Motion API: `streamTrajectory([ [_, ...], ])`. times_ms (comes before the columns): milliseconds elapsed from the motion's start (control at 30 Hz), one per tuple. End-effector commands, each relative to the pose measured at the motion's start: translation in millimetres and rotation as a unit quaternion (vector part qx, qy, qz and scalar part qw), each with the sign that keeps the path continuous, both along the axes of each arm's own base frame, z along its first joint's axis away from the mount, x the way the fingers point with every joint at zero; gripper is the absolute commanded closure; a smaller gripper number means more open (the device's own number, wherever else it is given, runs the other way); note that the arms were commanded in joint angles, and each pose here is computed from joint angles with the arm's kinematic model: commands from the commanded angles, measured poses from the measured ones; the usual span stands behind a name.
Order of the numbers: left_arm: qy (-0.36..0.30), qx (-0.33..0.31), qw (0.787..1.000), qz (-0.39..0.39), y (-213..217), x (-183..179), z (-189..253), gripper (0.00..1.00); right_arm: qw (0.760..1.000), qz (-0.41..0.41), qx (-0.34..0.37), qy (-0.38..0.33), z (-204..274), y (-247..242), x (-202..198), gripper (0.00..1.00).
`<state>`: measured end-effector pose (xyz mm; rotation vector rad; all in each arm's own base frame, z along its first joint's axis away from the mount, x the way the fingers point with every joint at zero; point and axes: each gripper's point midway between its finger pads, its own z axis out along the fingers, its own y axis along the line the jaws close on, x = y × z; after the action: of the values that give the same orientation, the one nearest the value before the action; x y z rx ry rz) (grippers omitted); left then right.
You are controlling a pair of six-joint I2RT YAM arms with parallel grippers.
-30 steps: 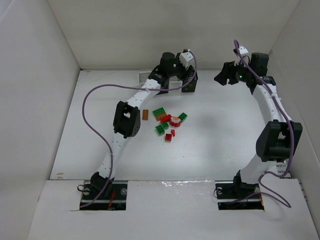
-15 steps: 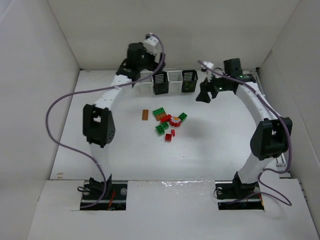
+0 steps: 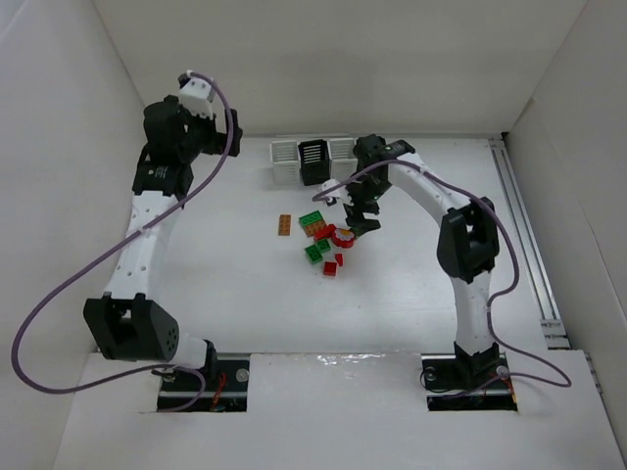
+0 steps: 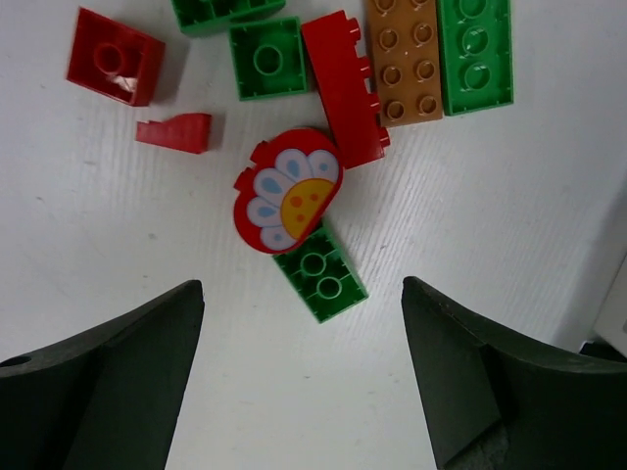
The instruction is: Sort the legos into containers by color
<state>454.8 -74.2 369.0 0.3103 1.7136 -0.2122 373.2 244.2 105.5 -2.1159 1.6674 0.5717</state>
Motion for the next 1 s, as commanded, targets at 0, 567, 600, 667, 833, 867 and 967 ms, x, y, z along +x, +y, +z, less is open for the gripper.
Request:
streamTrajectory([
  [0,0.023,0.001,0.999,0.025,21.0,-20.1,-19.0,0.00,0.995,0.080,-0.047,-0.019,-4.0,-11.4,4.8,0.13],
  [567,0.037,0.027,0.997,0.064,45.6,-50.9,-51.6,0.00,0.985,0.119,-0.117,-0.029,-46.8,-26.6,28.4,0.13],
  [600,0.042,0.027,0.997,0.064,45.6,-51.3,-55.9,0.00,0.985,0.125,-0.119,-0.025,-51.5,-22.6,25.5,0.13],
  [667,0.048,0.022,0.996,0.065,45.2,-51.9,-60.4,0.00,0.985,0.120,-0.118,-0.028,-51.5,-21.3,27.9,0.13],
  [833,0.048,0.021,0.997,0.060,43.6,-51.7,-62.6,0.00,0.986,0.119,-0.116,-0.033,-55.4,-19.3,31.9,0.13],
  [867,0.048,0.020,0.997,0.056,42.0,-51.9,-62.5,0.00,0.985,0.125,-0.117,-0.030,-59.4,-15.3,29.0,0.14],
  [967,0.057,0.020,0.997,0.050,39.9,-48.8,-69.4,0.00,0.985,0.125,-0.117,-0.030,-59.5,-15.3,28.9,0.18],
])
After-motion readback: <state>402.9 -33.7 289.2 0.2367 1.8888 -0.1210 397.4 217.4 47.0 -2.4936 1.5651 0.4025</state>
